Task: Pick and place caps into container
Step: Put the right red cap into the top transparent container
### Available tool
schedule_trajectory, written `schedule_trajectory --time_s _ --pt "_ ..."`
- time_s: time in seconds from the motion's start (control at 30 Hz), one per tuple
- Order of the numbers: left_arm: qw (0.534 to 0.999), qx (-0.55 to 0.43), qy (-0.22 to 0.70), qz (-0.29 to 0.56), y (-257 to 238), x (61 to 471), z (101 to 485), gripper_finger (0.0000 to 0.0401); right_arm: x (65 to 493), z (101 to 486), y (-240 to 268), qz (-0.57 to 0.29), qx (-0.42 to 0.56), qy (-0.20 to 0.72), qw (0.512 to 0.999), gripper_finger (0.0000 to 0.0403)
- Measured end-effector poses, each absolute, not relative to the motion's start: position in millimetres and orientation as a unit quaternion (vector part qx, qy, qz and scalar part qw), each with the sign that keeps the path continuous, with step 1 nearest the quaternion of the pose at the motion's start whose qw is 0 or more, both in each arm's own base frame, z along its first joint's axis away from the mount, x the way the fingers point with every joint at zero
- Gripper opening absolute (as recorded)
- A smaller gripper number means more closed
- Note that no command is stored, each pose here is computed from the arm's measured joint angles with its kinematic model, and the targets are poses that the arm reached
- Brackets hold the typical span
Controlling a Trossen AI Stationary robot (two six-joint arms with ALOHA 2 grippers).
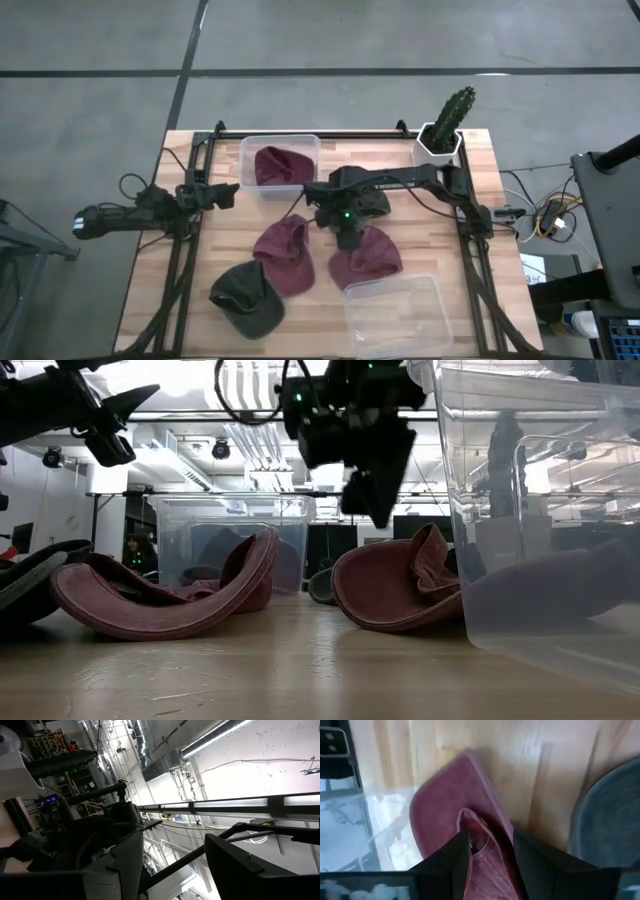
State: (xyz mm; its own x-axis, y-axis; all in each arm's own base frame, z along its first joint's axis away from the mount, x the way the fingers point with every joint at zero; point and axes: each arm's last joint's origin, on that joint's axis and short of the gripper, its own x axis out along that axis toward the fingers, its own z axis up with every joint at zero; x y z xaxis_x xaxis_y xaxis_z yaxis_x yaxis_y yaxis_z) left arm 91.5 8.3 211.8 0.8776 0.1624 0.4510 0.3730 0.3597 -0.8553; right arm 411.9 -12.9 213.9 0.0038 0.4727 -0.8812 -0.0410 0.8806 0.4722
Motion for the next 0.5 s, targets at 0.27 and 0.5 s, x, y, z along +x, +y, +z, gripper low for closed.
schedule_trajectory --time_s 0.27,0.5 --pt "0.791 -0.562 -0.235 -0.064 8.3 91.8 211.1 0.0204 403.3 191.6 -9.4 0.179 0.161 0.705 0.667 0.0146" --pt "0.79 -0.563 -0.235 -0.064 8.4 91.8 211.0 0.0204 406.0 193.0 -6.6 0.178 0.152 0.699 0.676 0.0146"
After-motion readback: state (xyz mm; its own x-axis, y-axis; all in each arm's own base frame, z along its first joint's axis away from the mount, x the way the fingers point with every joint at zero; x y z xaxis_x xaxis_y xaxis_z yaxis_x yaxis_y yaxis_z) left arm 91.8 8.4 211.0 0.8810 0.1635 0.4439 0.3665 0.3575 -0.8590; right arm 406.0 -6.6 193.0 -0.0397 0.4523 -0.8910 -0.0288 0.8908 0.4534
